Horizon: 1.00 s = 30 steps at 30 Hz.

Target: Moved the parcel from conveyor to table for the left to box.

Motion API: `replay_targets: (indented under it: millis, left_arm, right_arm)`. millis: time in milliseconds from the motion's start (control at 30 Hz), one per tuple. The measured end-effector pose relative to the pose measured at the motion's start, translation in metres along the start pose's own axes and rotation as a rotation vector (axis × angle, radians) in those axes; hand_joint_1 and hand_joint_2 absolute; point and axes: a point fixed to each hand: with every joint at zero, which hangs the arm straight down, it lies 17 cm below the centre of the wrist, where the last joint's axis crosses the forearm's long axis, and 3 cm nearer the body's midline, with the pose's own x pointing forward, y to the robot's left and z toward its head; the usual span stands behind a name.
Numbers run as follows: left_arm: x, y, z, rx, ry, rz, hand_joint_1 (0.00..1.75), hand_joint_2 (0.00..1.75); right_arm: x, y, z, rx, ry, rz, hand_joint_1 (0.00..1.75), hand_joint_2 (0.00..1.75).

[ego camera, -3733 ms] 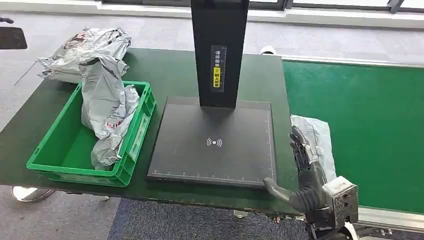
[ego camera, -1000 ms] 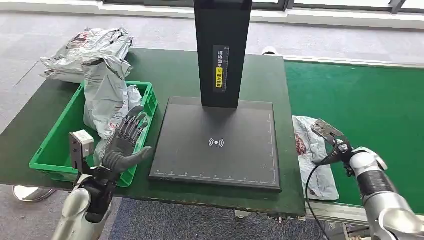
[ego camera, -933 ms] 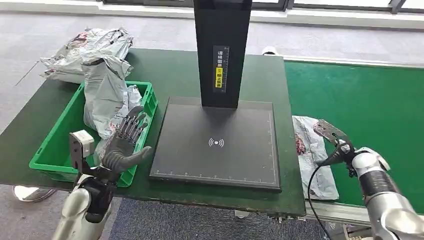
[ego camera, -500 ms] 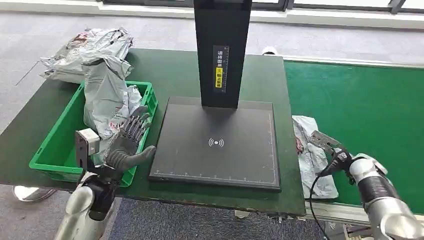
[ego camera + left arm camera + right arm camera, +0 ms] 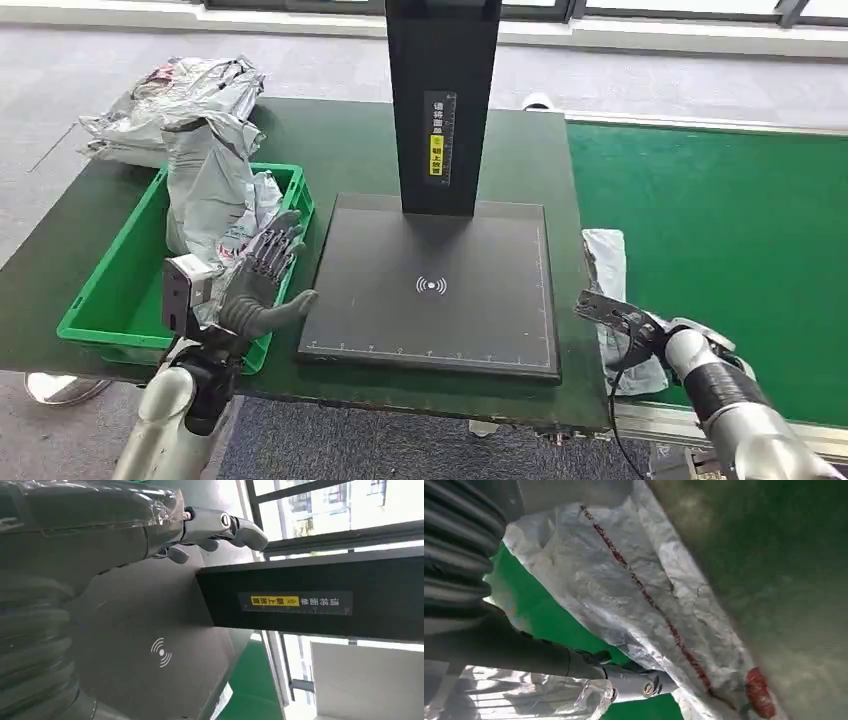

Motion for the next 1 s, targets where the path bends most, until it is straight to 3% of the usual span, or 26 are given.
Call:
replay_targets:
  millis: [633, 700, 900, 1000]
  left_arm:
    - [-0.008, -0.003, 0.019, 0.02, 0.027, -0.007, 0.0, 1.75]
    - [-0.007, -0.002, 0.021, 0.028, 0.028, -0.01, 0.0, 1.75]
    - [-0.005, 0.007, 0.031, 0.086, 0.023, -0.029, 0.0, 1.75]
    - [-0.001, 0.01, 0.037, 0.11, 0.01, -0.034, 0.0, 1.75]
  right_arm:
    - [0.035, -0.013, 0.0, -0.062, -0.085, -0.051, 1.75, 1.75]
    - [0.045, -0.011, 0.001, -0.051, -0.132, -0.124, 1.75, 1.75]
    - [0.075, -0.024, 0.019, -0.048, -0.381, -0.628, 1.75, 1.75]
    - [0.086, -0.041, 0.031, -0.087, -0.472, -0.803, 1.75, 1.75]
